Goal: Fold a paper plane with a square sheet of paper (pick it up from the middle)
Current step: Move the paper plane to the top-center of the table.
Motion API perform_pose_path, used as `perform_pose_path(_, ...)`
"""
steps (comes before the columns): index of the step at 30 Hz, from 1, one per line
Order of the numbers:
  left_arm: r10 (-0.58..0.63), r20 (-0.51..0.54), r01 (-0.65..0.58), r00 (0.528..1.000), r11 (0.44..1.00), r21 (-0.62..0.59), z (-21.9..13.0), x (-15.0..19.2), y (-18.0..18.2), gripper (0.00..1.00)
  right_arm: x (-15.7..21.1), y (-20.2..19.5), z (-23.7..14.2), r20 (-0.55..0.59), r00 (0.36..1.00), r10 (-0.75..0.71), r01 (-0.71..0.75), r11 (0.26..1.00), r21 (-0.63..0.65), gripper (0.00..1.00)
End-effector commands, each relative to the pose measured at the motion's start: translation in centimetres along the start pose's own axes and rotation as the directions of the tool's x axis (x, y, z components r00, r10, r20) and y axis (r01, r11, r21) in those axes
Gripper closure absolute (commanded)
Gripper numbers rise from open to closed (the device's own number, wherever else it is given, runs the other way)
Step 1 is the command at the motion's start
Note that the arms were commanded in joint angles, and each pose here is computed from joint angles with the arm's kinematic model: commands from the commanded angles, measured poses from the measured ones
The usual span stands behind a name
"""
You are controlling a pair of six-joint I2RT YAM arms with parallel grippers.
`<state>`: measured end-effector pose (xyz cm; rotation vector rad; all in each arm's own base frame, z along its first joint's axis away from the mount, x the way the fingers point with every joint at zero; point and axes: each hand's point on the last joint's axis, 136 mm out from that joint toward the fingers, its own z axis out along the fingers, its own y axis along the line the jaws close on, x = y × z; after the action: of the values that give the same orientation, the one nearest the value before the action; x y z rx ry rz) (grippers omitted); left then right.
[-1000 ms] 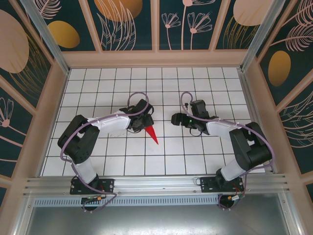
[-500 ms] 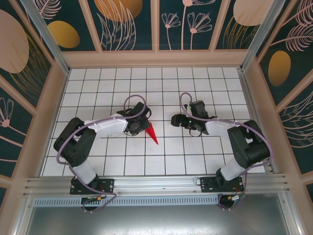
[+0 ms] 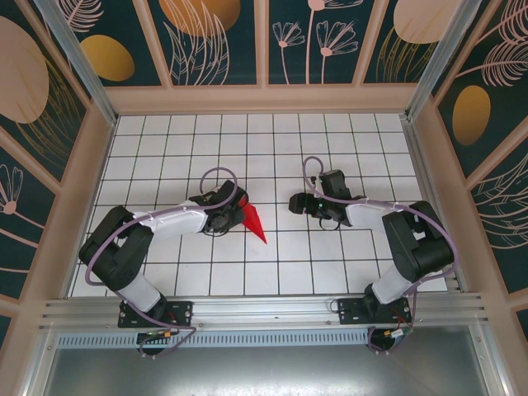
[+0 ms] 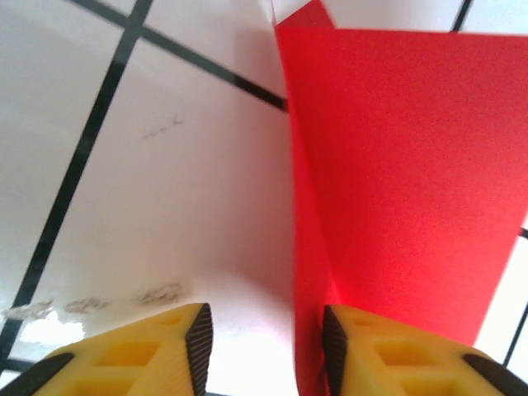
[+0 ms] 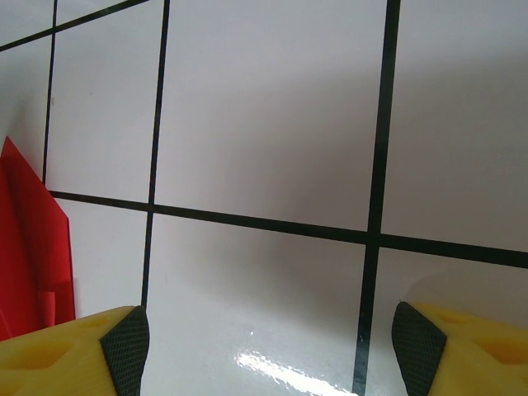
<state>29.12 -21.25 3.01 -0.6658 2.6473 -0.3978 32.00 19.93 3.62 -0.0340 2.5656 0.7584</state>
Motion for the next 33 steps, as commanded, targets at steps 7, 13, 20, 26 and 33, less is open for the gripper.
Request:
perform_pose_path(7, -0.04, 0.097, 0.032, 0.994, 0.996, 0.08, -0.5, -1.9, -1.6, 0.81, -0.5, 0.4, 0.3, 0.001, 1.0, 0.012, -0.012, 1.0, -0.014, 0.21)
perform_pose_path(13, 0.011, 0.125, -0.03, 0.992, 0.989, 0.147, -2.0, -3.0, -4.0, 1.0, -1.0, 0.2, -0.1, 0.027, 1.0, 0.014, -0.014, 1.0, -0.001, 0.21)
perform_pose_path(20, 0.127, 0.121, -0.166, 0.984, 0.898, 0.408, -6.4, -3.6, -11.5, 1.0, -3.6, 0.4, -3.0, 0.154, 0.988, 0.028, -0.026, 1.0, -0.015, 0.21)
perform_pose_path(26, 0.185, 0.116, -0.218, 0.976, 0.775, 0.593, -8.1, -2.8, -16.0, 1.0, -5.6, 1.7, -6.6, 0.252, 0.967, 0.035, -0.022, 0.998, -0.052, 0.21)
perform_pose_path(33, 0.209, 0.06, -0.205, 0.976, 0.794, 0.572, -3.4, -0.9, -14.5, 1.0, -4.8, 3.1, -7.2, 0.239, 0.968, 0.07, -0.037, 0.99, -0.138, 0.21)
